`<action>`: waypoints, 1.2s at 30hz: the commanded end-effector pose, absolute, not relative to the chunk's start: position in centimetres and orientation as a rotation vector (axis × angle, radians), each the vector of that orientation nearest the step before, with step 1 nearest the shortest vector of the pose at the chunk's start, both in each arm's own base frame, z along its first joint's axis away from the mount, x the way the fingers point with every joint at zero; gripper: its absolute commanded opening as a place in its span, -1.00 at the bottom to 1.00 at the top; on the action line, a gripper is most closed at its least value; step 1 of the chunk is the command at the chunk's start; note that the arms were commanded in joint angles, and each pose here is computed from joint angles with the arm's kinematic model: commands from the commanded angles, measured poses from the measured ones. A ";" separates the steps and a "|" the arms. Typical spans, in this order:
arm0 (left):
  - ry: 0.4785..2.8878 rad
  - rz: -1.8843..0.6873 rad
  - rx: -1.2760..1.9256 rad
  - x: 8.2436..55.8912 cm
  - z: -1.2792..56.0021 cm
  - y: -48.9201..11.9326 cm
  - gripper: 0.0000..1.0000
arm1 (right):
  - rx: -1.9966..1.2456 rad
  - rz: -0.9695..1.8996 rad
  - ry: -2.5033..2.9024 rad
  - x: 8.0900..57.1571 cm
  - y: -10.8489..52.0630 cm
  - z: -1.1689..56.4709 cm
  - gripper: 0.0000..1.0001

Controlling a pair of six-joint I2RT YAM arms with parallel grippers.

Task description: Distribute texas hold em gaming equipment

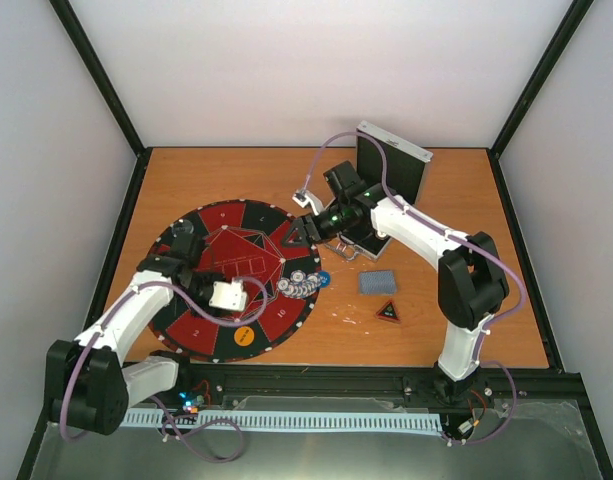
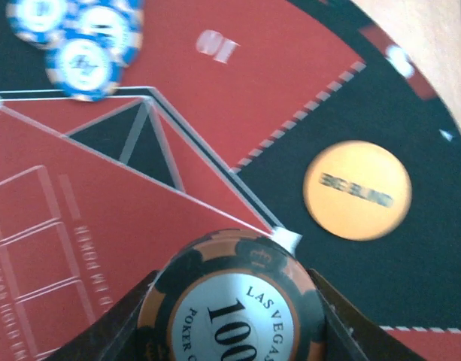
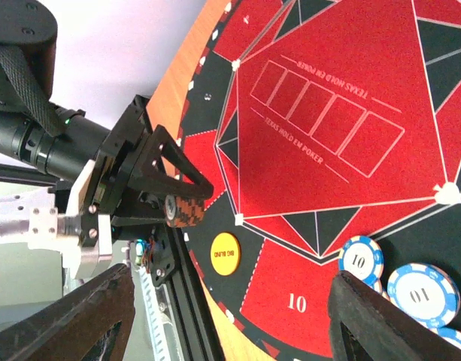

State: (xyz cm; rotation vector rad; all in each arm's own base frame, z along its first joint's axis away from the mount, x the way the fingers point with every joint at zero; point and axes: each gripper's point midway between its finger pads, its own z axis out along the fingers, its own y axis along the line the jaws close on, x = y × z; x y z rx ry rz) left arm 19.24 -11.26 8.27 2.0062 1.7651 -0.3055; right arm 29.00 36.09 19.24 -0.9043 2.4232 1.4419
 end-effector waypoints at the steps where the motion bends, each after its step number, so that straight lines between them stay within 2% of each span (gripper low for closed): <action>1: 1.472 -0.307 2.289 15.4 6.9 -10.3 -0.99 | -0.904 1.397 2.456 28.8 35.3 18.4 0.40; 6: 1.269 -0.267 2.412 13.6 4.9 -9.9 -0.99 | -0.900 1.365 2.481 28.9 35.1 17.8 0.40; 16: 1.278 -0.241 2.528 13.0 1.4 -8.2 -0.99 | -0.891 1.339 2.498 29.1 34.7 17.3 0.40; 24: 1.235 -0.218 2.505 13.5 0.9 -8.7 -0.99 | -0.883 1.331 2.502 29.3 34.5 17.3 0.40; 25: 1.245 -0.236 2.509 13.3 0.9 -8.6 -0.90 | -0.883 1.332 2.504 29.2 34.5 17.3 0.41; 27: 1.275 -0.283 2.517 12.8 0.7 -8.5 -0.59 | -0.885 1.322 2.500 29.3 34.4 17.4 0.41; 30: 1.315 -0.350 2.519 12.1 0.7 -8.5 -0.33 | -0.877 1.313 2.498 29.4 34.1 17.5 0.42; 36: 1.322 -0.320 2.519 12.3 0.3 -8.3 -0.15 | -0.872 1.309 2.501 29.6 33.9 17.5 0.42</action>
